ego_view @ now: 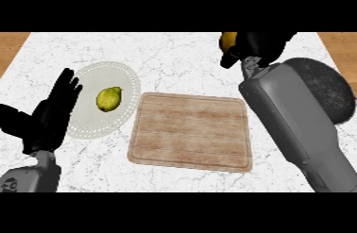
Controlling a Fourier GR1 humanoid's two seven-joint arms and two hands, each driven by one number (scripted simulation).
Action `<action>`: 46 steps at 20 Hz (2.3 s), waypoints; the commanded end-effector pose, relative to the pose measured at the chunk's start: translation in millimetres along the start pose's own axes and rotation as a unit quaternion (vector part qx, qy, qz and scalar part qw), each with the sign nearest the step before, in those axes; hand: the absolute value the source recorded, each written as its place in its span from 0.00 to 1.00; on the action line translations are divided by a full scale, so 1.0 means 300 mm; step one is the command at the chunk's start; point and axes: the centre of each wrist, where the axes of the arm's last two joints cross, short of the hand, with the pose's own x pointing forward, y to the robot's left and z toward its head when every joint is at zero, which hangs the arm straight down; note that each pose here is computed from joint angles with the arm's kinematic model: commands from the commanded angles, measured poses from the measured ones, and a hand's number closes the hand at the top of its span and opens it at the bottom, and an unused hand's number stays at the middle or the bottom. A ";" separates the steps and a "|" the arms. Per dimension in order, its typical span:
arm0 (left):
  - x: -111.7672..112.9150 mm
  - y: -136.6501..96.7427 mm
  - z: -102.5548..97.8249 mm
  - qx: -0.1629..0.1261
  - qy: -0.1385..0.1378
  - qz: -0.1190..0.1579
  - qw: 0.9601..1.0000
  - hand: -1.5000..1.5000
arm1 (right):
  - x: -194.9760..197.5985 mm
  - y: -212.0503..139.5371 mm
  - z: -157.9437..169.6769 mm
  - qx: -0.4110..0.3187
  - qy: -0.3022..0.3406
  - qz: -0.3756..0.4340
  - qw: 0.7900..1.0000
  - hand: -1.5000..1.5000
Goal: Pick the lemon from the cutting board and place it in the pan
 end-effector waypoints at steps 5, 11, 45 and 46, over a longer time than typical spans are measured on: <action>0.015 -0.012 -0.007 -0.004 0.000 0.005 1.000 0.50 | -0.270 0.002 -0.128 -0.041 0.078 -0.025 0.996 1.00; 0.006 0.008 -0.028 -0.002 -0.005 0.006 1.000 0.50 | -0.522 0.028 -0.217 -0.065 0.096 -0.056 0.992 1.00; -0.009 -0.040 -0.020 -0.003 -0.005 0.003 1.000 0.50 | -1.097 0.503 -0.236 0.002 0.151 -0.262 0.953 0.00; 0.018 -0.012 -0.034 -0.017 -0.006 0.001 1.000 0.50 | -1.092 0.510 -0.233 -0.011 0.151 -0.269 0.951 0.00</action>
